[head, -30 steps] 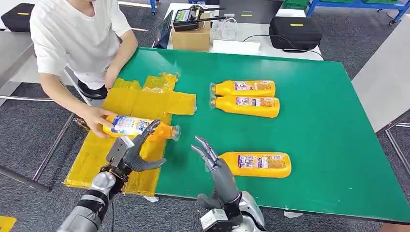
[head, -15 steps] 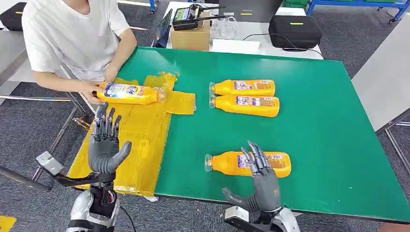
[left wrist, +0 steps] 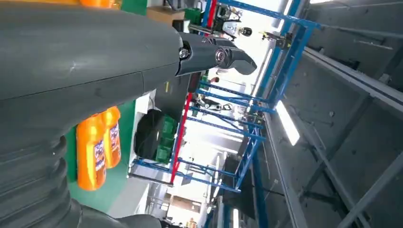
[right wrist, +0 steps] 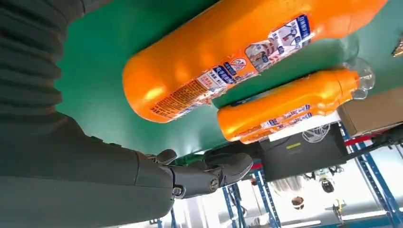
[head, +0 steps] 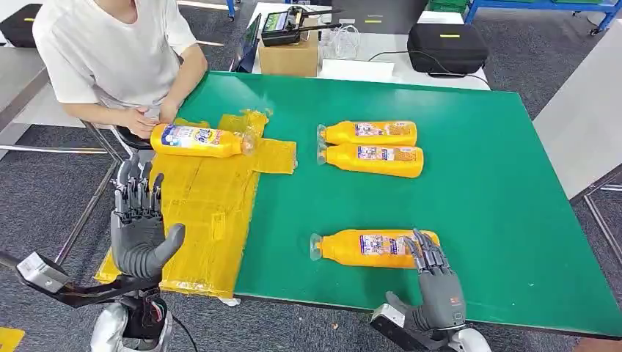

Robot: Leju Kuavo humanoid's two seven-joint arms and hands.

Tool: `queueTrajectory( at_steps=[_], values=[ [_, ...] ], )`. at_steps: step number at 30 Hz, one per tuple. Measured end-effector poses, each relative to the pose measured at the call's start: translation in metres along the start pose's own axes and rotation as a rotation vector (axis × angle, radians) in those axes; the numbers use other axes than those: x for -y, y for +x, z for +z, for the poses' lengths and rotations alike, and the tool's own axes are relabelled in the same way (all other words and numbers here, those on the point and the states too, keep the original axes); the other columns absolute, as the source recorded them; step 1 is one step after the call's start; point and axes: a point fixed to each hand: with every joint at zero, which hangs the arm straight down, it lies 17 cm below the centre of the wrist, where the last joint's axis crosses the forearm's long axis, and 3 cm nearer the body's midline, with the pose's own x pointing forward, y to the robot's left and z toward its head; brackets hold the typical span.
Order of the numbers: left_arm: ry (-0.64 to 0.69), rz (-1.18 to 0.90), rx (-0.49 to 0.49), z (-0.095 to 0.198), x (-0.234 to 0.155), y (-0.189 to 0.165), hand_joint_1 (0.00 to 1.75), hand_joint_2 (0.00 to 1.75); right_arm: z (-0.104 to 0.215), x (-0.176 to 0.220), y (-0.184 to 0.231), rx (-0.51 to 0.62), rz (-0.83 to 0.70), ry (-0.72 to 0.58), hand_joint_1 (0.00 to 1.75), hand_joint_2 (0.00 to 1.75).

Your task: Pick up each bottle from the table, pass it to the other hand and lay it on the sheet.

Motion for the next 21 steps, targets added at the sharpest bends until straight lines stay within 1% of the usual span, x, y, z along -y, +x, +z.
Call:
queueTrajectory(
  at_steps=[2, 5, 7, 11, 15, 18, 21],
  values=[
    [-0.002, -0.002, 0.002, 0.000, 0.001, 0.001, 0.00, 1.75, 0.001, -0.002, -0.002, -0.005, -0.001, 0.011, 0.00, 1.75],
    [-0.008, -0.029, -0.001, 0.000, 0.002, -0.001, 0.00, 1.75, 0.003, -0.012, -0.009, -0.026, -0.027, 0.068, 0.00, 1.75],
    [-0.012, -0.025, -0.001, -0.001, 0.004, -0.002, 0.00, 1.75, -0.002, -0.018, -0.016, -0.021, -0.025, 0.093, 0.00, 1.75],
    [-0.033, 0.004, -0.010, -0.004, 0.012, -0.009, 0.00, 1.75, -0.021, -0.024, -0.031, 0.016, 0.013, 0.117, 0.00, 1.75],
    [-0.057, 0.036, -0.022, -0.009, 0.023, -0.018, 0.00, 1.75, -0.053, -0.024, -0.042, 0.030, 0.041, 0.120, 0.00, 1.75],
    [-0.071, 0.049, -0.026, -0.011, 0.030, -0.022, 0.00, 1.75, -0.071, -0.033, -0.046, 0.018, 0.071, 0.151, 0.00, 1.75],
    [-0.073, 0.053, -0.029, -0.012, 0.032, -0.024, 0.00, 1.75, -0.081, -0.044, -0.052, -0.017, 0.117, 0.192, 0.00, 1.75]
  ],
)
